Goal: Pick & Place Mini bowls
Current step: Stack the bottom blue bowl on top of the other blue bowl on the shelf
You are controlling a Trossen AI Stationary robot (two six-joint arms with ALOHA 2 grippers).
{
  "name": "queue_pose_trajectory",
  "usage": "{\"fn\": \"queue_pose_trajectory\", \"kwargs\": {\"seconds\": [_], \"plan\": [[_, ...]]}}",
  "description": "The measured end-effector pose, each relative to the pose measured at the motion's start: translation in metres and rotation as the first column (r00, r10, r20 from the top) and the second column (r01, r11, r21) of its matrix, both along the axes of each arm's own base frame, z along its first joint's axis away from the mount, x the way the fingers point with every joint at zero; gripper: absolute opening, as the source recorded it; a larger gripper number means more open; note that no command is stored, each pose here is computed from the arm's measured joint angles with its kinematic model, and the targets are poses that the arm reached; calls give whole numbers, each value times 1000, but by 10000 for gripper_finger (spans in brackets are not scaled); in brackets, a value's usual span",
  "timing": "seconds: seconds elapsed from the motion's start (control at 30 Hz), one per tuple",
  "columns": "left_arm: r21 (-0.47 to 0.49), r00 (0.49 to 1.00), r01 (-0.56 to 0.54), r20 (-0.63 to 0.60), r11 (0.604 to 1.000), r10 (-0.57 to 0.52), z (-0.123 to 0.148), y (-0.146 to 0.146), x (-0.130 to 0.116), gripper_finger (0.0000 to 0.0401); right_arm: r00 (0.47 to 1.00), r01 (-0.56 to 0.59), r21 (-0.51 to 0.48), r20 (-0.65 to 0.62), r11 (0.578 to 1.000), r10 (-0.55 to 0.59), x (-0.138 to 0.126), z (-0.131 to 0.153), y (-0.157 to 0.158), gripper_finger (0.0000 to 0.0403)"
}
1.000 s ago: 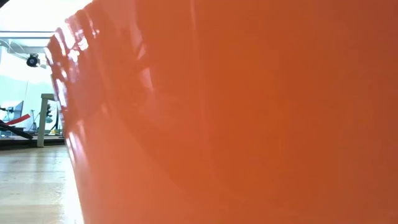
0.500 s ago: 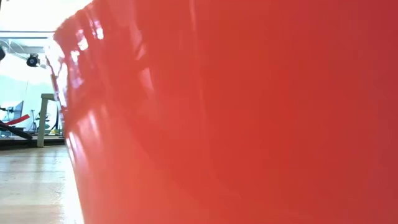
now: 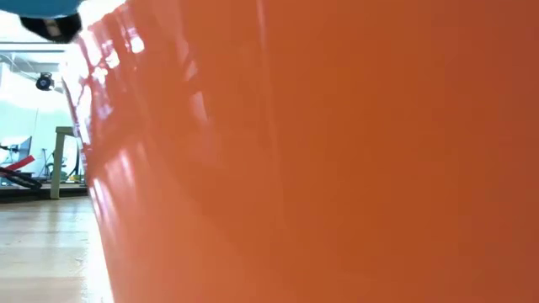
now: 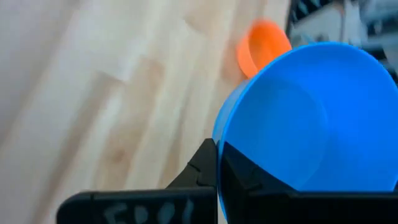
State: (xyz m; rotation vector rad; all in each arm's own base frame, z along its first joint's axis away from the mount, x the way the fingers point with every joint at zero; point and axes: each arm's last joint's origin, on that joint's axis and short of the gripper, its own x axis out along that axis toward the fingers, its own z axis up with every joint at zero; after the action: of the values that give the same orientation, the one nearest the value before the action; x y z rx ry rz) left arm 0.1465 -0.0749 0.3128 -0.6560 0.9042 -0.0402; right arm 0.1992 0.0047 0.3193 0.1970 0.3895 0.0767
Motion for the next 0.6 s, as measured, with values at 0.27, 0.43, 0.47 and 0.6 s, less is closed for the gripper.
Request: {"fn": "queue_pose_trajectory", "kwargs": {"seconds": [0.27, 0.43, 0.47, 0.6], "plan": [[13, 962, -272, 17, 962, 272, 46, 48, -1, 0, 1000, 0, -1, 0, 1000, 0, 0, 0, 0, 8], [19, 900, -428, 101, 903, 424, 75, 78, -3, 0, 1000, 0, 0, 0, 1000, 0, 0, 0, 0, 8], [20, 884, -458, 119, 889, 453, 81, 84, -4, 0, 1000, 1, 1, 1, 1000, -1, 0, 0, 0, 8], [48, 813, -569, 180, 821, 553, 100, 108, -5, 0, 1000, 1, 2, 5, 1000, -1, 0, 0, 0, 8]]}}
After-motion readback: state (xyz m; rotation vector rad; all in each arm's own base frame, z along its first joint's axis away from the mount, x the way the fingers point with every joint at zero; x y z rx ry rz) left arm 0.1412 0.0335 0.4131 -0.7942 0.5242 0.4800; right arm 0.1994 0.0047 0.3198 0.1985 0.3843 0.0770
